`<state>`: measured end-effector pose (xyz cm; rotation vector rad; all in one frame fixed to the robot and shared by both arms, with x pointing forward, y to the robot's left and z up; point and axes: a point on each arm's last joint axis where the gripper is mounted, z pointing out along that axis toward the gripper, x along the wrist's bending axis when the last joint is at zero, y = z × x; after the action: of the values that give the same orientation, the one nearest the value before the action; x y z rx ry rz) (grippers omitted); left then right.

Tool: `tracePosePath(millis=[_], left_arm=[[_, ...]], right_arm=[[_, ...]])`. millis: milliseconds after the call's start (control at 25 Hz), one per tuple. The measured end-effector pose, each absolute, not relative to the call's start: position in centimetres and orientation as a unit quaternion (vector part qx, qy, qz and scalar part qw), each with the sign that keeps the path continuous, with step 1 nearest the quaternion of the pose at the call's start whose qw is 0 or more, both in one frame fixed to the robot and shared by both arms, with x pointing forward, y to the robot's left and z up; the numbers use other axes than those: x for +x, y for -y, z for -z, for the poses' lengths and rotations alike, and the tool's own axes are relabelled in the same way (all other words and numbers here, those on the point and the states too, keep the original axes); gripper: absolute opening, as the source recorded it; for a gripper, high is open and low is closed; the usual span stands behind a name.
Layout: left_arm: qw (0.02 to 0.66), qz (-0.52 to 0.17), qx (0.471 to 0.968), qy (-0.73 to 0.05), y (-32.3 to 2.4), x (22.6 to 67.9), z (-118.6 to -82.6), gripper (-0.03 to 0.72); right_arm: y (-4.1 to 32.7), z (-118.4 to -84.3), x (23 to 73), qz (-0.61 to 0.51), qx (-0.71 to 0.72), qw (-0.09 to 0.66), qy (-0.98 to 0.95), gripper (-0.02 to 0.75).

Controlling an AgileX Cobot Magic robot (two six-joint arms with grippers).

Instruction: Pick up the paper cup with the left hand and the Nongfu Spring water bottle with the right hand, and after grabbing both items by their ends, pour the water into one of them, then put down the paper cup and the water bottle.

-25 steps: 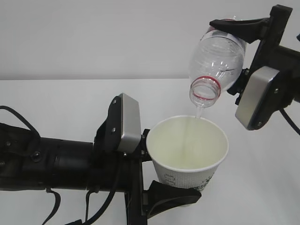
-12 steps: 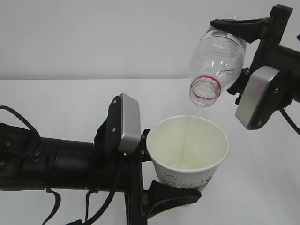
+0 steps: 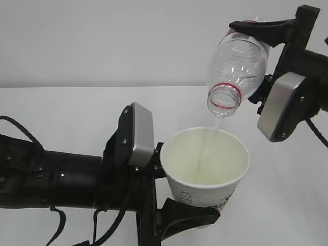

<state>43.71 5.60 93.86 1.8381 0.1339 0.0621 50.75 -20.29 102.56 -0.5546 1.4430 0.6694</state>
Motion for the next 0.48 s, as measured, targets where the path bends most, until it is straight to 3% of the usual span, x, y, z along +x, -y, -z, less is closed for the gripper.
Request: tracePosePath(millis=[480], left_arm=[[0.604,-0.027,0.794,-0.058,-5.6,43.71,-93.86,0.545]], right_arm=[[20.3,-102.56,50.76,-0.292,-0.25,0.668,-0.637,0.526]])
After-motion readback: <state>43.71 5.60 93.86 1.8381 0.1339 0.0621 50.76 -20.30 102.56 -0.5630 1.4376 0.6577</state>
